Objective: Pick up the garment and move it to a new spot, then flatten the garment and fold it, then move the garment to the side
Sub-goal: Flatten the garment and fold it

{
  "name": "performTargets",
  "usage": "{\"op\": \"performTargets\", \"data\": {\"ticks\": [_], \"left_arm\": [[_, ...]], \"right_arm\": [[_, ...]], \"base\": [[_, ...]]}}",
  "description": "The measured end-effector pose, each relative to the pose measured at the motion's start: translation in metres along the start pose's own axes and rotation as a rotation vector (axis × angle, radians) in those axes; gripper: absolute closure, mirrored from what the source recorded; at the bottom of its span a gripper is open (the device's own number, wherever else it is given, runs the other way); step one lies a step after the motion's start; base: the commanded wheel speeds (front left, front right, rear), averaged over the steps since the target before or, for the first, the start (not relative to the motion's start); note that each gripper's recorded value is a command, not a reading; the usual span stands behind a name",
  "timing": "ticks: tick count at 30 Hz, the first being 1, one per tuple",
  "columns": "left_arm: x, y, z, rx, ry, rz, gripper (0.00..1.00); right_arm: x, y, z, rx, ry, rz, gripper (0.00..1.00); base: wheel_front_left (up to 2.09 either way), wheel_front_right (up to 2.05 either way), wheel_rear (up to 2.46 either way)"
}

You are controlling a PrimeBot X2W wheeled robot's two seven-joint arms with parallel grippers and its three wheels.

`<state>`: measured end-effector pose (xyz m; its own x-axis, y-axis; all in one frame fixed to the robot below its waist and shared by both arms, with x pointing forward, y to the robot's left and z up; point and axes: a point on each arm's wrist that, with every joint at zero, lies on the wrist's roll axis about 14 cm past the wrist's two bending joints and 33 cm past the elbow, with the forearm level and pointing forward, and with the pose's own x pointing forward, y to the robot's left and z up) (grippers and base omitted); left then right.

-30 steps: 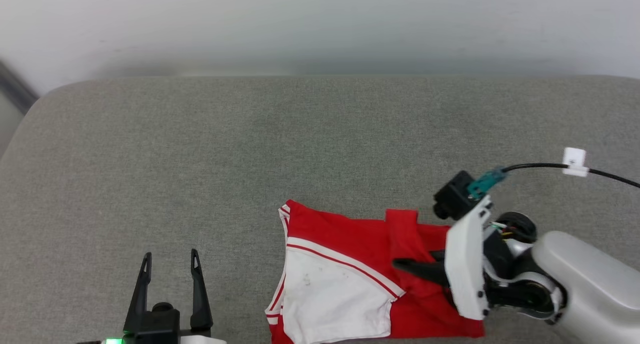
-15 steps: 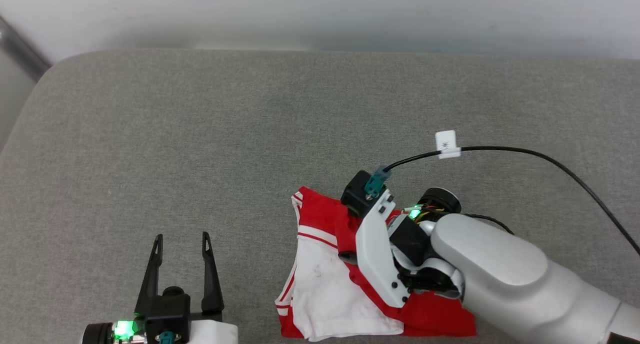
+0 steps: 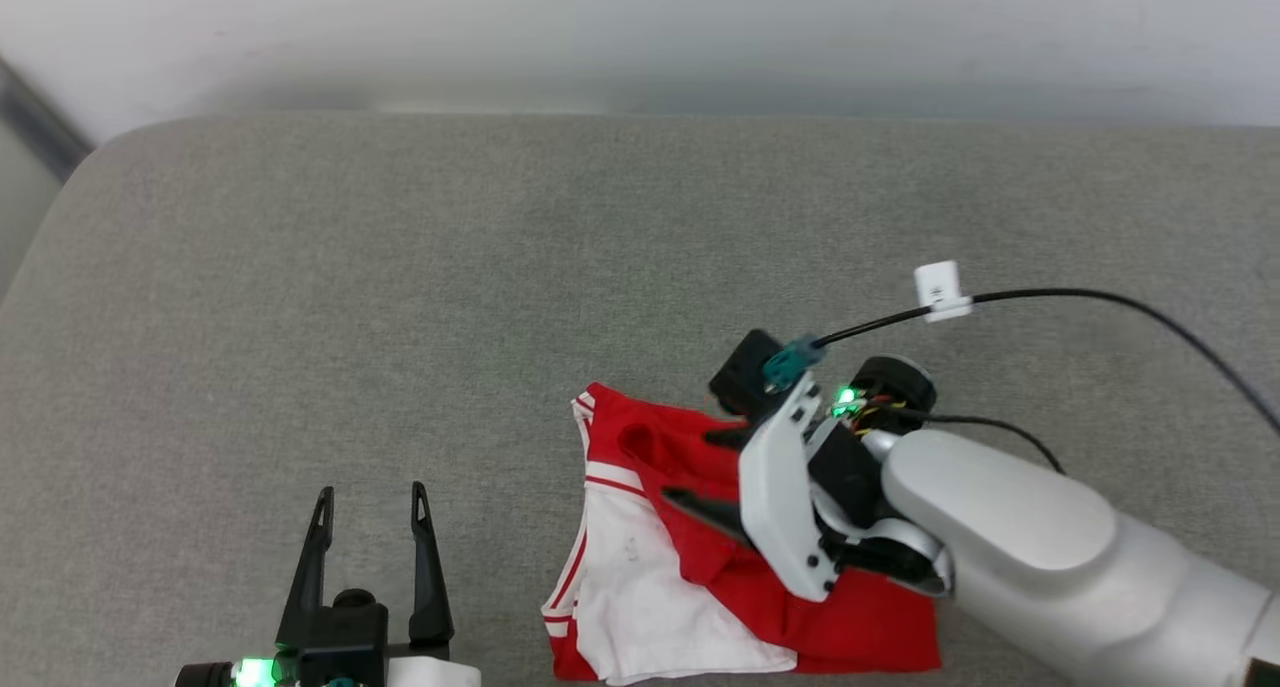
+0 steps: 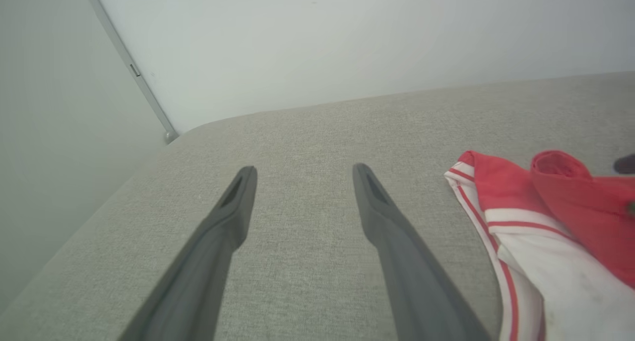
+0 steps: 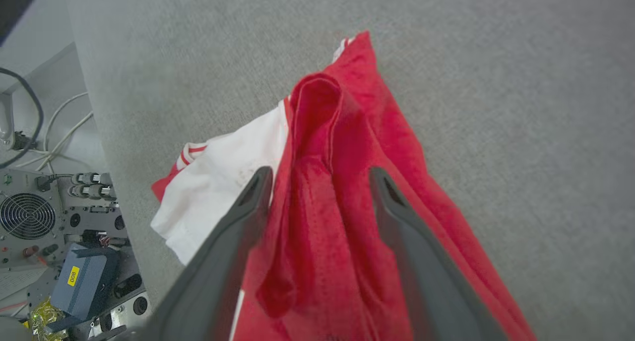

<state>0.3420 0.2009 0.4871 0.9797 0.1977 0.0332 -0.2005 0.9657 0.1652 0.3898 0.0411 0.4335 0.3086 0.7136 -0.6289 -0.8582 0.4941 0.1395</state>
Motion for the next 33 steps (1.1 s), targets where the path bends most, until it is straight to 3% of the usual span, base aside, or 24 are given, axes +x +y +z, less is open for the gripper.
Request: {"op": "performTargets", "data": {"ticks": [3, 9, 11, 16, 24, 33], "left_arm": [[-0.002, -0.003, 0.004, -0.004, -0.012, -0.012, 0.0], [-0.005, -0.008, 0.007, -0.009, -0.023, -0.036, 0.0], [-0.005, -0.01, 0.008, -0.011, -0.026, -0.044, 0.0], [-0.006, -0.013, 0.008, -0.012, -0.029, -0.056, 0.0], [-0.008, -0.014, 0.011, -0.018, -0.037, -0.069, 0.0], [-0.016, -0.013, 0.016, -0.03, -0.05, -0.073, 0.0]], "right_arm": [[-0.024, -0.019, 0.02, -0.034, -0.125, -0.061, 0.0], [-0.103, -0.095, 0.07, -0.088, -0.507, -0.341, 0.0], [-0.128, -0.115, 0.066, -0.125, -0.583, -0.444, 0.0], [-0.177, -0.151, 0.034, -0.066, -0.671, -0.67, 0.0], [-0.224, -0.131, 0.003, 0.011, -0.832, -0.863, 0.0], [-0.226, -0.087, -0.045, 0.147, -0.85, -0.929, 0.0]], "base": [[0.0, 0.0, 0.0], [0.0, 0.0, 0.0], [0.0, 0.0, 0.0], [0.0, 0.0, 0.0], [0.0, 0.0, 0.0], [0.0, 0.0, 0.0]]}}
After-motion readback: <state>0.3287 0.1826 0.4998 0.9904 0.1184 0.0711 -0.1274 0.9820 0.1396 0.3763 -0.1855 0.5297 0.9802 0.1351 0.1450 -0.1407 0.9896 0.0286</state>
